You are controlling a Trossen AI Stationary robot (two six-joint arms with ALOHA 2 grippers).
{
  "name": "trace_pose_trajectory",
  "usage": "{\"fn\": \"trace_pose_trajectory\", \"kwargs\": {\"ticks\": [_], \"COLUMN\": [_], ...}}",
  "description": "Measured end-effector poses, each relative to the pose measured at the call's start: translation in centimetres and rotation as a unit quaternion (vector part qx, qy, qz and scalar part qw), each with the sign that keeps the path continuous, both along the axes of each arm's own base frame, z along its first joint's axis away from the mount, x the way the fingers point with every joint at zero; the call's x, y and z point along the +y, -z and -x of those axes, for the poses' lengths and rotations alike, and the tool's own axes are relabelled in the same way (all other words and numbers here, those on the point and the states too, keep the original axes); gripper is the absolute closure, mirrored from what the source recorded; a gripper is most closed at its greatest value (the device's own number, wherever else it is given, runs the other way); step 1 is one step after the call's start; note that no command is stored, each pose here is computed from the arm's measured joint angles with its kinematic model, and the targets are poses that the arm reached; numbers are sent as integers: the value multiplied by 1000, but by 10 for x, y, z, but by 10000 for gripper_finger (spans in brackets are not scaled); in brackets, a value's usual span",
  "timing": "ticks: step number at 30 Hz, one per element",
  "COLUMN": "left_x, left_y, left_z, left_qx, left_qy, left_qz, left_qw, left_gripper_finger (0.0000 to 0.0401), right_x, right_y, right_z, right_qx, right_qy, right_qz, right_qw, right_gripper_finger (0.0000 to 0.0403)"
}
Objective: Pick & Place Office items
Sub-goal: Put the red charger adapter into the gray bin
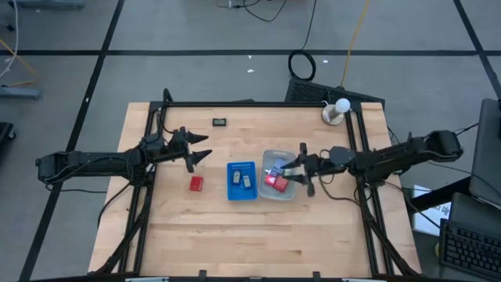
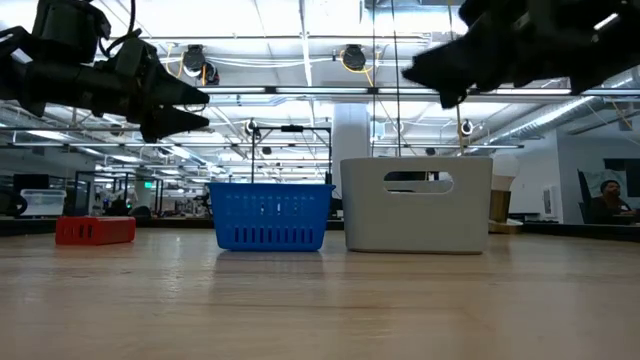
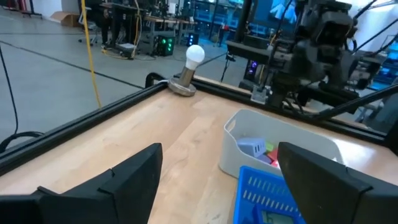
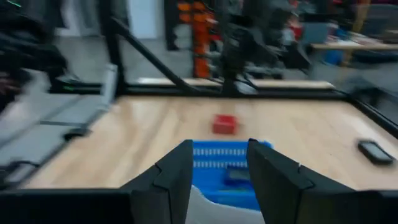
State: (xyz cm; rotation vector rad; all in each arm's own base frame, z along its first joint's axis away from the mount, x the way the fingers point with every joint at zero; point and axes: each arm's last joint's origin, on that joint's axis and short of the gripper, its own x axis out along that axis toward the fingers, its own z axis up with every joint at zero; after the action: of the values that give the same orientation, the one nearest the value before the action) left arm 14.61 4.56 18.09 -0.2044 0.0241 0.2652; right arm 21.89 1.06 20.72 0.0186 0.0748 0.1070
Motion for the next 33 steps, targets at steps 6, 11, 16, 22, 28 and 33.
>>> {"fn": "trace_pose_trajectory", "kwargs": {"ticks": [6, 11, 16, 22, 28, 33], "left_x": [0, 0, 0, 0, 0, 0], "left_y": [1, 1, 1, 1, 1, 1], "left_z": [0, 0, 0, 0, 0, 0], "left_qx": [5, 6, 7, 7, 6, 7], "left_qy": [4, 4, 5, 5, 5, 5], "left_qz": [2, 3, 1, 1, 3, 2], "left_qw": [1000, 1000, 1000, 1000, 1000, 1000], "left_gripper_finger": [74, 83, 92, 92, 80, 76], "right_x": [0, -1, -2, -2, -4, -6], "right_y": [-14, -24, -30, -31, -30, -30], "right_z": [16, 32, 46, 57, 72, 81], "right_qx": [-4, -8, -5, 12, 36, 12], "right_qy": [-19, -14, -15, -14, 17, 37], "right_qz": [1, -1, 0, 2, 13, 5], "right_qw": [1000, 1000, 1000, 1000, 999, 999], "right_gripper_finger": [259, 259, 259, 259, 259, 259]}}
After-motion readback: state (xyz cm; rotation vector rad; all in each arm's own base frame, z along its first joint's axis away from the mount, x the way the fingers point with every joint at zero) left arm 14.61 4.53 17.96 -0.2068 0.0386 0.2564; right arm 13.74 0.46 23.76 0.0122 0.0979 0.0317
